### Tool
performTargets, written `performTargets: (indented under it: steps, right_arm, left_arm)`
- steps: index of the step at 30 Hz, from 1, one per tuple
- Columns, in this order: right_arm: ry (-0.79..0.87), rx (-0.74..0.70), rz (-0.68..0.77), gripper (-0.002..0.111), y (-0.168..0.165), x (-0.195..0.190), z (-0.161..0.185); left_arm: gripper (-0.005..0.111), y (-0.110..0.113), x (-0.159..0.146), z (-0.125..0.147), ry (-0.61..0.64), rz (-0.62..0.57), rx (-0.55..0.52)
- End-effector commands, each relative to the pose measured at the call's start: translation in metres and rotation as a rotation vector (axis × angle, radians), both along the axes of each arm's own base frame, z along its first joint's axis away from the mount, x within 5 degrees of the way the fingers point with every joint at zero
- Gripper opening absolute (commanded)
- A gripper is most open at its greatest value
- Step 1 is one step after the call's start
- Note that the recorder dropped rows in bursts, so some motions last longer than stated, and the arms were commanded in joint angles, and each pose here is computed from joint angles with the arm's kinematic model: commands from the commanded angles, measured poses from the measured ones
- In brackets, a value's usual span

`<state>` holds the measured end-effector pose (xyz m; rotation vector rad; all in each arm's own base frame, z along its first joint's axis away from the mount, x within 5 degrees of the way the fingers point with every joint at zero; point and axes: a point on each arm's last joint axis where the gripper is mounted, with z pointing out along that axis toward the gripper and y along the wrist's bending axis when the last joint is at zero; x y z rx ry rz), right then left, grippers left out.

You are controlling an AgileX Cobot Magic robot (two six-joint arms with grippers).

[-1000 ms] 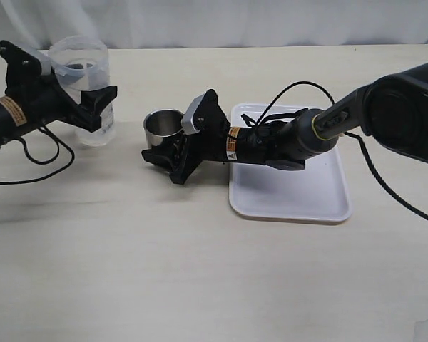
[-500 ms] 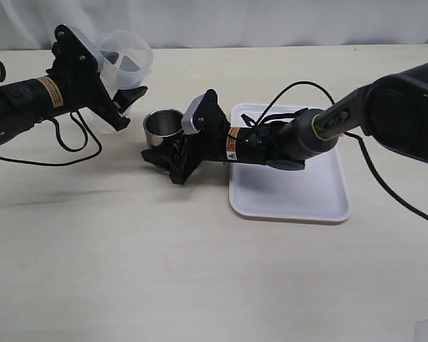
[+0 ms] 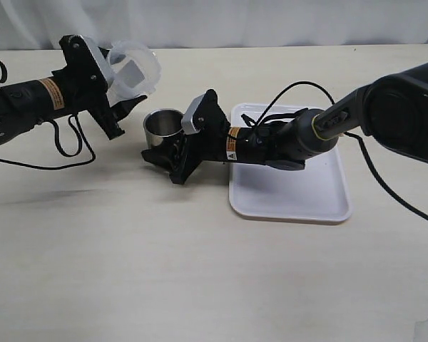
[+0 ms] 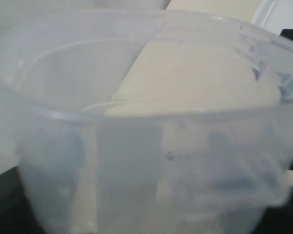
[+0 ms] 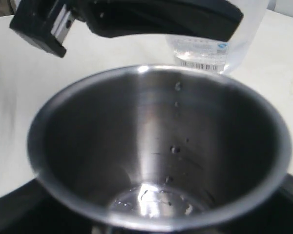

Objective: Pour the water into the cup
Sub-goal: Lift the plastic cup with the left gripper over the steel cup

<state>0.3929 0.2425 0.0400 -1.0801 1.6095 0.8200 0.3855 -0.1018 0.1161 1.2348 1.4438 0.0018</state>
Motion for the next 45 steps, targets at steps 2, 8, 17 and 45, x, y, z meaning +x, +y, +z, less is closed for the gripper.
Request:
performTargets:
  steps: [2, 8, 17, 45]
  right_arm:
    - [0.021, -0.042, -0.006, 0.004, -0.0017, -0.0012, -0.0078]
    - [0.021, -0.042, -0.006, 0.004, -0.0017, -0.0012, -0.0078]
    - [0.021, -0.042, -0.006, 0.004, -0.0017, -0.0012, -0.0078]
    - [0.021, -0.042, -0.006, 0.004, -0.0017, -0.0012, -0.0078]
  left_arm:
    - [0.0, -0.0035, 0.0018, 0.0077, -0.084, -0.04, 0.019]
    - [0.0, -0.0035, 0.0018, 0.0077, -0.13, -0.062, 0.073]
    - [0.0, -0.0056, 0.0015, 0.0117, -0.237, -0.108, 0.124]
    - [0.0, -0.0077, 0.0012, 0.0125, -0.442, -0.195, 0.346]
